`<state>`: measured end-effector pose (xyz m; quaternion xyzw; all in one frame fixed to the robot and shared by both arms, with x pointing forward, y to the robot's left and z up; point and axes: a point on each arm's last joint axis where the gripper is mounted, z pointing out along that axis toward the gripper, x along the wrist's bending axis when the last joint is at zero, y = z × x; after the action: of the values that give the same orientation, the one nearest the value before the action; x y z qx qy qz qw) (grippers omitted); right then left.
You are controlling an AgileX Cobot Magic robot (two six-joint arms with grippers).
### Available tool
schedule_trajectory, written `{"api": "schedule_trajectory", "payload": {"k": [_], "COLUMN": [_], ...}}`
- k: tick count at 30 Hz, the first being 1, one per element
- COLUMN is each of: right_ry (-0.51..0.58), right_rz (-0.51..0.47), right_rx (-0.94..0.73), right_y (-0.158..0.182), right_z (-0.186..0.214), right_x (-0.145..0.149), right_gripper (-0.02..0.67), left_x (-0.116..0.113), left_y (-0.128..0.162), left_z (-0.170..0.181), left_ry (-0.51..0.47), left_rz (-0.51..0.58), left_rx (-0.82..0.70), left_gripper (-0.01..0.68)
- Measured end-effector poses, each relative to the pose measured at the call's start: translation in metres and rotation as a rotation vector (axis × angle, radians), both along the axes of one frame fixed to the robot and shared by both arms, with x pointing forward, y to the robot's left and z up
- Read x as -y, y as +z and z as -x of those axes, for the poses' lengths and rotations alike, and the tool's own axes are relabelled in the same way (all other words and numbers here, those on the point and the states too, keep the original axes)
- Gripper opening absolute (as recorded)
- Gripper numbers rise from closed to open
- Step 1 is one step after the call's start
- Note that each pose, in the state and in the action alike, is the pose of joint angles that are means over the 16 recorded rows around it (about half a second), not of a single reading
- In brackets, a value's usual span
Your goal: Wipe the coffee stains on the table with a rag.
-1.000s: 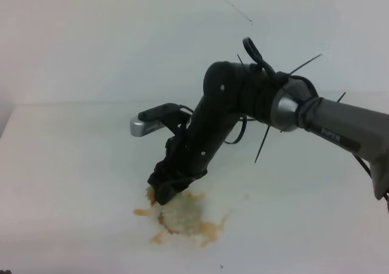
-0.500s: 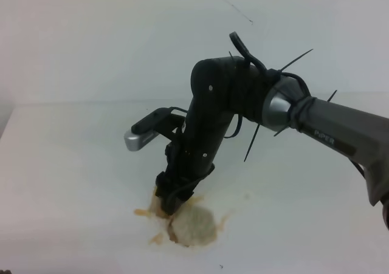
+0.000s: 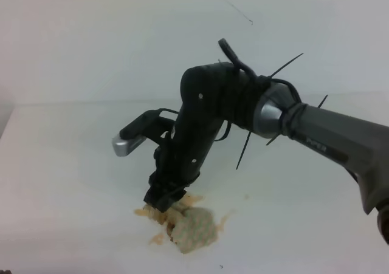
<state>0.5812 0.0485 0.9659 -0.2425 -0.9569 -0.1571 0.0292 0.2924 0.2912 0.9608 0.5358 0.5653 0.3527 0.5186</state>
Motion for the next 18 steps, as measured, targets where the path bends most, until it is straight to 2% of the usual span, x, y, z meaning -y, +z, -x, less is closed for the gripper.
{"api": "schedule_trajectory", "payload": {"k": [5, 18], "right_ry": [0.005, 0.005], "right_rz": [0.006, 0.108], "right_rx": [0.009, -0.038], "right_y": [-0.012, -0.051], "right_z": [0.001, 0.000], "right_x": [-0.006, -0.007], "right_gripper": [0.239, 0.117], "left_x": [0.000, 0.000], "left_y": [0.000, 0.000], "left_z": [0.000, 0.000], "left_ry": [0.000, 0.000], "left_rz": [0.000, 0.000], "left_rx": [0.000, 0.000], "left_gripper": [-0.003, -0.003]}}
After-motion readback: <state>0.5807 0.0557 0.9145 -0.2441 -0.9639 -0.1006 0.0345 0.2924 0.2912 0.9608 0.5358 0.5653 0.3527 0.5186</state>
